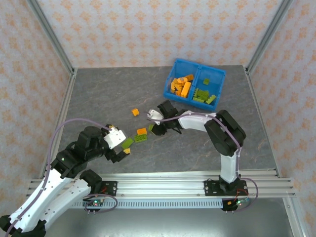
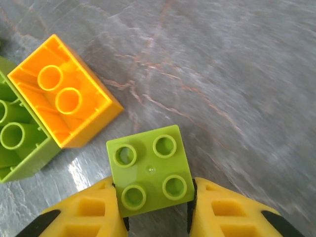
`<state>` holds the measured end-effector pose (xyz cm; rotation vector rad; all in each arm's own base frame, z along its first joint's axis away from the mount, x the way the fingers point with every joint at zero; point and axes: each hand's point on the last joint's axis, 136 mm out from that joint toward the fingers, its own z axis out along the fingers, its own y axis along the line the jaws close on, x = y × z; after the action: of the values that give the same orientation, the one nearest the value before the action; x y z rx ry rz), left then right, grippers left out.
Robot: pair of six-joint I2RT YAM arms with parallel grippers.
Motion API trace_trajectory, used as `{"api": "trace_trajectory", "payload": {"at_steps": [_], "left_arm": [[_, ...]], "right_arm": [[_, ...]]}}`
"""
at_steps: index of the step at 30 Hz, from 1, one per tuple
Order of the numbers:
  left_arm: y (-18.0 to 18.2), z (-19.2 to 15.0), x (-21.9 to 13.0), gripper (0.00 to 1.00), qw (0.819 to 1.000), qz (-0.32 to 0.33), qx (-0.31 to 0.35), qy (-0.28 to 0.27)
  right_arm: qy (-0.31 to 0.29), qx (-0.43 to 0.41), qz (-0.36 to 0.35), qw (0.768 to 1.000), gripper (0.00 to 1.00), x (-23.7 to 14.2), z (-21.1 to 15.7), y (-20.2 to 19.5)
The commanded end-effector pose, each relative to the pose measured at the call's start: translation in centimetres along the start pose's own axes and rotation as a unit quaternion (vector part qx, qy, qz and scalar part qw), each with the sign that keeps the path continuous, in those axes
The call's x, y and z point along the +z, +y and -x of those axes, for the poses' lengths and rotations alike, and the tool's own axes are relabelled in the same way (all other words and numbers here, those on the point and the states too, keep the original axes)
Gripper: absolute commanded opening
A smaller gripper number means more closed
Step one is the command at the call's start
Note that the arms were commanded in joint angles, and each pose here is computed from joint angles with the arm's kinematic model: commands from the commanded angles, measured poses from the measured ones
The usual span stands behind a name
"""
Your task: Sort the legos into containers by color
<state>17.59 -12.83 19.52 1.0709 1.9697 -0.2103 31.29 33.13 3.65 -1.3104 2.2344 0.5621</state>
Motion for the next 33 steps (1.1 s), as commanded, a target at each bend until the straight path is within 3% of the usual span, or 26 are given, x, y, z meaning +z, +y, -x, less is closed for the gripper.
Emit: {"api": "trace_trajectory", "payload": {"at_steps": [1, 7, 14, 21, 26, 33], "left_arm": [[-0.8, 1.1, 0.3, 1.00, 0.999, -0.028, 0.015, -0.018], [-0.8, 2.1, 0.6, 1.00, 0.999, -0.044, 0.019, -0.016], [0.9, 4.7, -0.5, 1.00, 0.998, -0.004, -0.016, -0.061], [3.5, 7.0, -1.0, 1.00, 0.992, 0.050, -0.068, -0.095], [2.7, 8.4, -0.5, 1.00, 0.989, 0.019, -0.077, -0.121], [4.1, 8.0, 0.2, 1.00, 0.985, 0.048, -0.126, -0.107]], "right_arm": [[-0.113, 0.043, -0.032, 0.992, 0.17, -4.8, 4.5, -1.9], [-0.221, 0.167, -0.117, 0.954, 0.19, -12.3, 5.9, -7.4], [-0.311, 0.316, -0.217, 0.870, 0.21, -21.0, 3.6, -14.6], [-0.276, 0.448, -0.339, 0.780, 0.22, -24.7, -2.2, -20.8], [-0.247, 0.488, -0.358, 0.757, 0.23, -24.3, -3.3, -23.1], [-0.207, 0.548, -0.364, 0.724, 0.27, -22.8, -4.4, -26.9]]}}
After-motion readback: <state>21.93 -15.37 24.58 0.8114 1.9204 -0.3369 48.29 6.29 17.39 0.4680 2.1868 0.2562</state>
